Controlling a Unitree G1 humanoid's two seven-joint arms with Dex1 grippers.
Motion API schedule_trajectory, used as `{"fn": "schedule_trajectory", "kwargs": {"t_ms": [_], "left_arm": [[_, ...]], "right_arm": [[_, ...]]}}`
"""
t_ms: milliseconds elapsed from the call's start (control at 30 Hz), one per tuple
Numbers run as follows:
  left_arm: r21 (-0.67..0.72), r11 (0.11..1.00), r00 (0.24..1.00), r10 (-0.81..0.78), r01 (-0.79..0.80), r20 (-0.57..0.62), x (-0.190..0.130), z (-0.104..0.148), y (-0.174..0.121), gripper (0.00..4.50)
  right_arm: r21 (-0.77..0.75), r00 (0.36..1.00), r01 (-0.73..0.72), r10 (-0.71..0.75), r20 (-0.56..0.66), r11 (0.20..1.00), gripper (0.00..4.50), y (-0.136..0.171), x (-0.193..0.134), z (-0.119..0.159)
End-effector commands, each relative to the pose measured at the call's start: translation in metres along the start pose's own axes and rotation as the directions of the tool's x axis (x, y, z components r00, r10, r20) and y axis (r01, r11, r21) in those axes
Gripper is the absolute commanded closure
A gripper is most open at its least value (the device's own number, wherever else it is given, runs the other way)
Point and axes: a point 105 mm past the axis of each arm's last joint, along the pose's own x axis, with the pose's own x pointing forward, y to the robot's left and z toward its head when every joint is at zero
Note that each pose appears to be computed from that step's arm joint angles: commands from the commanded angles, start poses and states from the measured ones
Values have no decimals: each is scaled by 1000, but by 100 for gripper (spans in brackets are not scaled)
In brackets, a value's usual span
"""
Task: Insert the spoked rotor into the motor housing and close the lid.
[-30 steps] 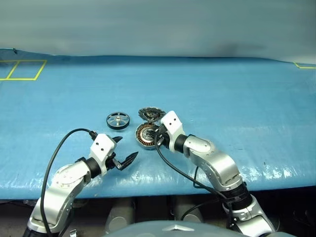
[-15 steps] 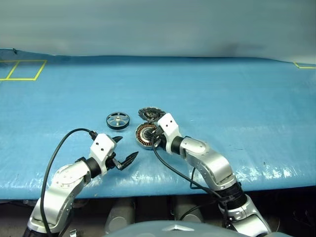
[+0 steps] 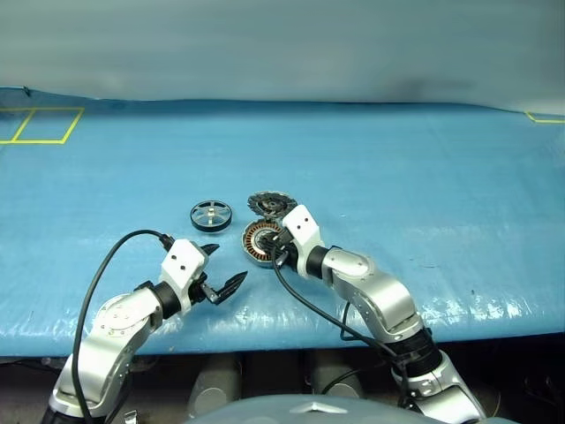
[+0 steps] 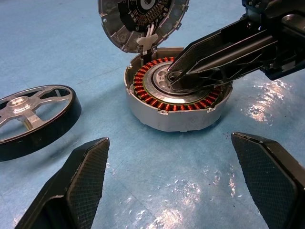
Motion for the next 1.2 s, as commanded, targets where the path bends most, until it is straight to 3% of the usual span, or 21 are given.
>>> {"fn": "schedule_trajectory", "kwargs": {"t_ms": [33,633,833,1067,1200], "left_arm": [[27,1000,999,-14,13,51,-1,12,-4,0],[21,1000,999,-13,11,53,0,11,-5,0],[19,1000,998,-13,12,53,0,10,-5,0],[17,1000,999,-12,12,52,-1,10,-4,0],[19,1000,998,-17,16,54,0,10,-4,0]], "right_arm": [[5,999,34,-34,10,999,384,-6,-1,1],[-25,998,50,-51,-24,998,384,-12,-6,-1],[2,999,48,-48,20,999,184,-12,-10,10],[13,996,18,-19,86,1000,184,-3,-20,33],[11,996,5,-6,88,1000,308,5,-19,37]]}}
